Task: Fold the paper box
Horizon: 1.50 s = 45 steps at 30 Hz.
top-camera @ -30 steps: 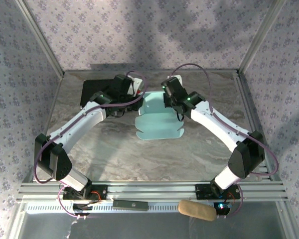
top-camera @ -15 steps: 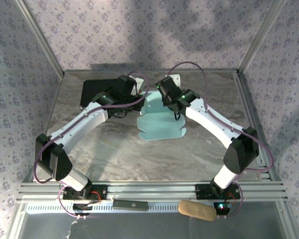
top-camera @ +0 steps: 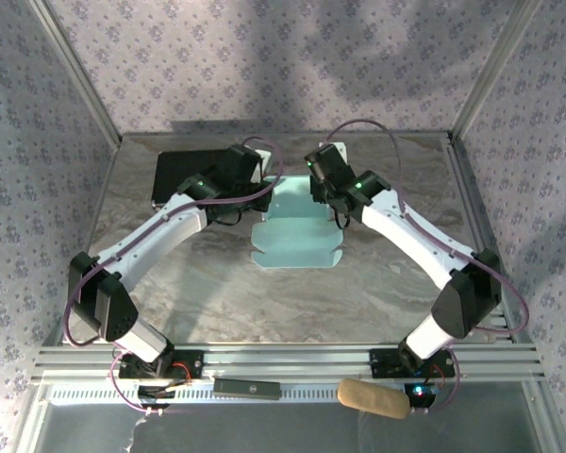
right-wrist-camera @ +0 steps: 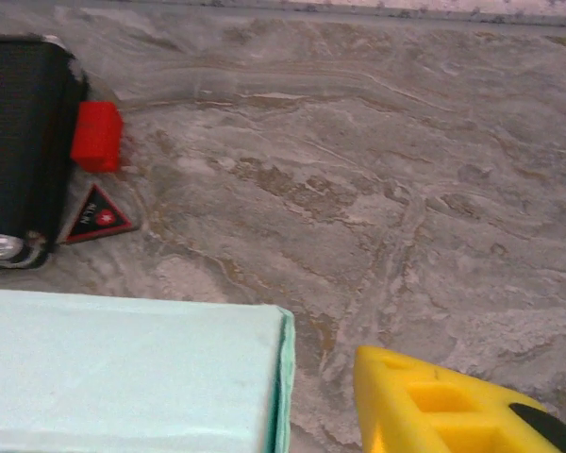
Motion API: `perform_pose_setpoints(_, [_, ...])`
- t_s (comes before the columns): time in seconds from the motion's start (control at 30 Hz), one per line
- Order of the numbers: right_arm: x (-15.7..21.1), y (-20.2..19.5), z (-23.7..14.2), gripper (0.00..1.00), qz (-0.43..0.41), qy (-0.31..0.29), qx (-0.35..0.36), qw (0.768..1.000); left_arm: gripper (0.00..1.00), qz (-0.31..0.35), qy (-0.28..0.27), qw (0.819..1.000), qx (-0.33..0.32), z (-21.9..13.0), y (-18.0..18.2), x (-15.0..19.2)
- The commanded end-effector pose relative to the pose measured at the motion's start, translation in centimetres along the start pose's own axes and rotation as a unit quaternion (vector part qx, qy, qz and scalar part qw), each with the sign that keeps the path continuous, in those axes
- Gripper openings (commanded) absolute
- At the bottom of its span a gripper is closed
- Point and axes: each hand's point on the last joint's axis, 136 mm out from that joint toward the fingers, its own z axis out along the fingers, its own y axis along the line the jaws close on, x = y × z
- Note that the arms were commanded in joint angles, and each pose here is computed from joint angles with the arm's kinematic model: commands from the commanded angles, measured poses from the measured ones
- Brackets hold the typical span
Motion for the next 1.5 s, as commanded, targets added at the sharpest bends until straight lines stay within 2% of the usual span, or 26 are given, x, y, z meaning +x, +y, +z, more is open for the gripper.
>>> perform_pose_setpoints(0.0, [-0.8,0.5,-1.2,0.46,0.023,-0.015,-0.043,0.999,0.0,0.004,-0.006,1.0,0.021,-0.8,-1.6,-1.0])
perform_pose_setpoints(0.13, [-0.7,0.6,-1.3,0.47,0.024,-0.017,-0.049,0.998,0.0,0.003,-0.003,1.0,0.02,-0.6,-1.6,-1.0])
perform_pose_setpoints(0.5, [0.8,-0.5,0.0,0.12,0.014,-0.005,0.037,0.999,0.0,-0.002,-0.002,1.0,0.019,-0.1,-1.6,-0.8])
perform_pose_setpoints(0.63, [1.8,-0.8,0.5,0.09,0.016,0.006,0.066,0.998,0.0,-0.012,-0.013,1.0,0.01,1.0,-1.6,-0.6])
perform_pose_setpoints(0.7, [2.6,-1.0,1.2,0.11,0.018,0.014,0.076,0.997,0.0,-0.01,-0.017,1.0,-0.008,2.0,-1.5,-0.2])
perform_pose_setpoints(0.77, [3.5,-1.1,1.9,0.2,0.017,0.016,0.084,0.996,0.0,-0.011,-0.023,0.999,-0.019,3.3,-1.3,0.6])
perform_pose_setpoints(0.83, [4.4,-1.2,2.6,0.24,0.018,0.014,0.085,0.996,0.0,-0.017,-0.023,0.999,-0.023,4.6,-1.0,1.4])
perform_pose_setpoints(0.93, [5.4,-0.9,3.7,0.25,0.021,0.013,0.072,0.997,0.0,-0.019,-0.02,0.999,-0.021,6.5,-0.9,2.5])
perform_pose_setpoints(1.03, [6.7,-0.9,5.1,0.19,0.019,0.031,0.08,0.996,0.0,-0.02,-0.007,1.0,-0.012,7.9,-1.1,3.4])
perform_pose_setpoints(1.1, [7.6,-1.0,6.0,0.18,0.02,0.041,0.089,0.995,0.0,-0.021,0.0,1.0,-0.01,8.9,-1.0,4.0])
perform_pose_setpoints(1.23, [9.2,-1.4,7.3,0.26,0.028,0.055,0.102,0.993,0.0,-0.022,0.017,0.999,-0.016,10.5,-0.5,5.2])
perform_pose_setpoints(1.37, [10.2,-1.7,7.3,0.35,0.043,0.051,0.077,0.995,0.0,-0.022,0.023,0.999,-0.02,11.1,-0.1,5.9])
perform_pose_setpoints(1.47, [10.6,-1.8,7.5,0.35,0.048,0.056,0.066,0.995,0.0,-0.021,0.03,0.999,-0.023,11.5,0.1,6.2])
